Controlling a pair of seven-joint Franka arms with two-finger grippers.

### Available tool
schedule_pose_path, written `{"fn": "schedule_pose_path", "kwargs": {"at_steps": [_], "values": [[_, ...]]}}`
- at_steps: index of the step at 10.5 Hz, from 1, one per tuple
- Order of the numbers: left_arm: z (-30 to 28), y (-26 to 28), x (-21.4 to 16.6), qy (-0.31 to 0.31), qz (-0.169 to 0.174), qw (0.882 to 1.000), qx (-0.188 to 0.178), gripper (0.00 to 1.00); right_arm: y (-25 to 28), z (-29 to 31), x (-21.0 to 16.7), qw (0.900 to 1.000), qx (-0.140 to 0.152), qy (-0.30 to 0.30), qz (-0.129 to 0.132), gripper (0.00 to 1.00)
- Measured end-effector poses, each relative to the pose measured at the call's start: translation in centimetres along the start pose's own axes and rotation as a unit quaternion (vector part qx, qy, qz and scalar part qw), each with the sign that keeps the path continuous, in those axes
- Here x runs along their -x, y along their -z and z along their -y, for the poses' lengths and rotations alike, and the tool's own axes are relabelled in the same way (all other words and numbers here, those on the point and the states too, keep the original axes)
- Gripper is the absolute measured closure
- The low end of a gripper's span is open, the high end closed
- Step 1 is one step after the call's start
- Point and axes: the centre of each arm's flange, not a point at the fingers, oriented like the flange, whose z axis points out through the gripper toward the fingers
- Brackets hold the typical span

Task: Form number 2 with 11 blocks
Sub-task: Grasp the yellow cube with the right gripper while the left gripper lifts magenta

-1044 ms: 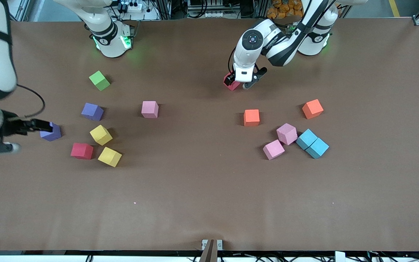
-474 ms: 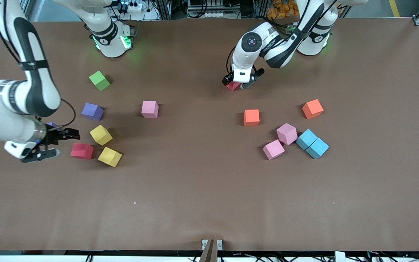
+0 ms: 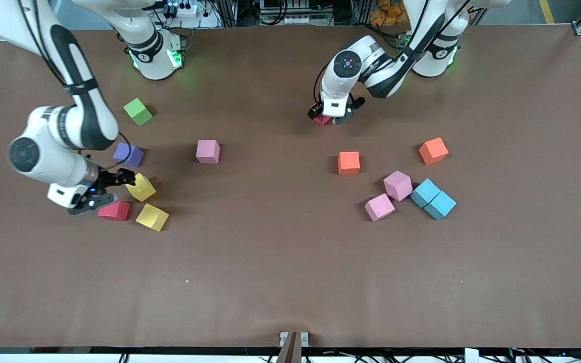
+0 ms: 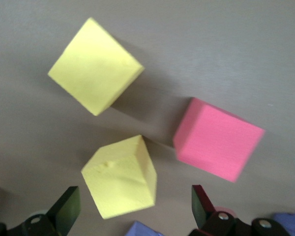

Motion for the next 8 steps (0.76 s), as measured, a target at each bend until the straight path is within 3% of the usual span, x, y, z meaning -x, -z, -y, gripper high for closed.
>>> {"fn": "schedule_pose_path", "kwargs": {"at_steps": [1,3,8], "values": [[0.0,-0.3,0.0,-0.006,-0.002,1.0,-0.001,0.1,-1.0,0.8,0.4,1.0,0.0,0.005,0.003,0.0],[-0.1,-0.4,0.7,-0.028,-0.009,1.0,0.0,0.39,-2.0,0.9,1.1,1.0,-0.002,0.005,0.009,0.0],[-2.5,1.0,2.0,-0.138,-0.039,0.989,0.022,0.39,-2.8,1.0,1.4,0.999,0.008,0.05,-0.011,0.0]]}}
